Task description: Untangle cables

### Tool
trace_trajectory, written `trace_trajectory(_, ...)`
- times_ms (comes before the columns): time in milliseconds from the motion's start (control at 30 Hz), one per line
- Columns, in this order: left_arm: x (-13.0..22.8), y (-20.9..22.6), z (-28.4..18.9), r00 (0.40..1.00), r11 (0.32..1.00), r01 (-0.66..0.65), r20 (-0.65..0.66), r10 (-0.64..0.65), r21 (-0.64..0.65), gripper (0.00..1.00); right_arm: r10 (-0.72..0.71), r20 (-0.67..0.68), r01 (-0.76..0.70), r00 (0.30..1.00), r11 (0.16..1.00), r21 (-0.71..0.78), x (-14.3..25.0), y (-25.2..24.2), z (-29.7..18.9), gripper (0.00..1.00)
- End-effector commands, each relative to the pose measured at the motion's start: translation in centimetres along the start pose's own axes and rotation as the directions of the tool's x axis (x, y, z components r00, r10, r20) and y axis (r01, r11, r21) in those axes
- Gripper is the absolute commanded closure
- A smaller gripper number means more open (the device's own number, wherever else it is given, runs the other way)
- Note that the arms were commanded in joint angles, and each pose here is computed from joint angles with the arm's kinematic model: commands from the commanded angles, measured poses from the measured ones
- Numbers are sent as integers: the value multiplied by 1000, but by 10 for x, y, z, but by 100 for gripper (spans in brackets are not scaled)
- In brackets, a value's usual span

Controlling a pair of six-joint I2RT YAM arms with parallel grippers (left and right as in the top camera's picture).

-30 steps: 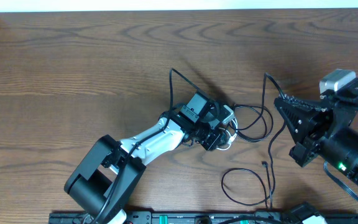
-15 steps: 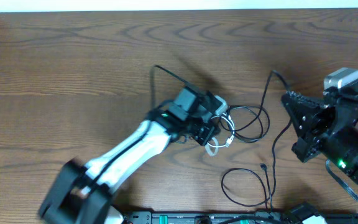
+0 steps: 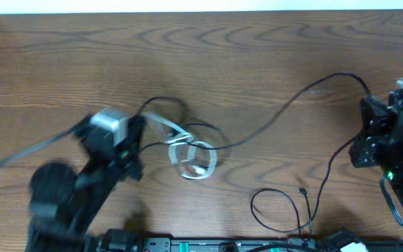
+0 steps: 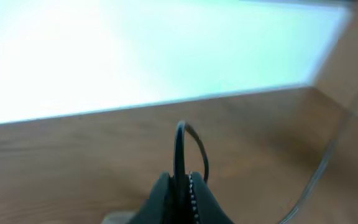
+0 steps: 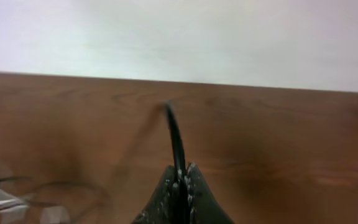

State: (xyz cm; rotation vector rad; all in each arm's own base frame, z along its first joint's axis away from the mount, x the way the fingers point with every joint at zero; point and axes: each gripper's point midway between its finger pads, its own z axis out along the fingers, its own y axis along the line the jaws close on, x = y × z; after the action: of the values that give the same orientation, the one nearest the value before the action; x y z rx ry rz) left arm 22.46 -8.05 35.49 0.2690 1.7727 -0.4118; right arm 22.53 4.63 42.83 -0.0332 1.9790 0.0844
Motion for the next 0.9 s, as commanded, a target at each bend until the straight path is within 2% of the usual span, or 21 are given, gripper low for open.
trace_trajectory(0,-10,35,-43,995,969,18,98,6,-247,93,88,67,-103,994,957,271,-6,-50,-12,99)
trace_trajectory(133,-2,43,-63,995,945,32,104,3,-325,93,155,123,-196,980,858,475,1,-88,-27,99)
trace_trajectory(267,6,44,-61,997,943,35,73,-12,-330,93,188,202,-275,961,732,624,9,-118,-48,99)
trace_trajectory(467,11,47,-55,999,943,39,40,-27,-331,93,231,259,-347,938,643,683,18,-134,-61,99)
trace_trajectory(667,17,42,-49,999,955,49,14,-47,-292,92,309,248,-396,918,681,616,20,-124,-48,99)
trace_trajectory(867,20,19,-39,998,988,54,-15,-56,-146,93,378,187,-421,907,787,450,9,-87,-15,99)
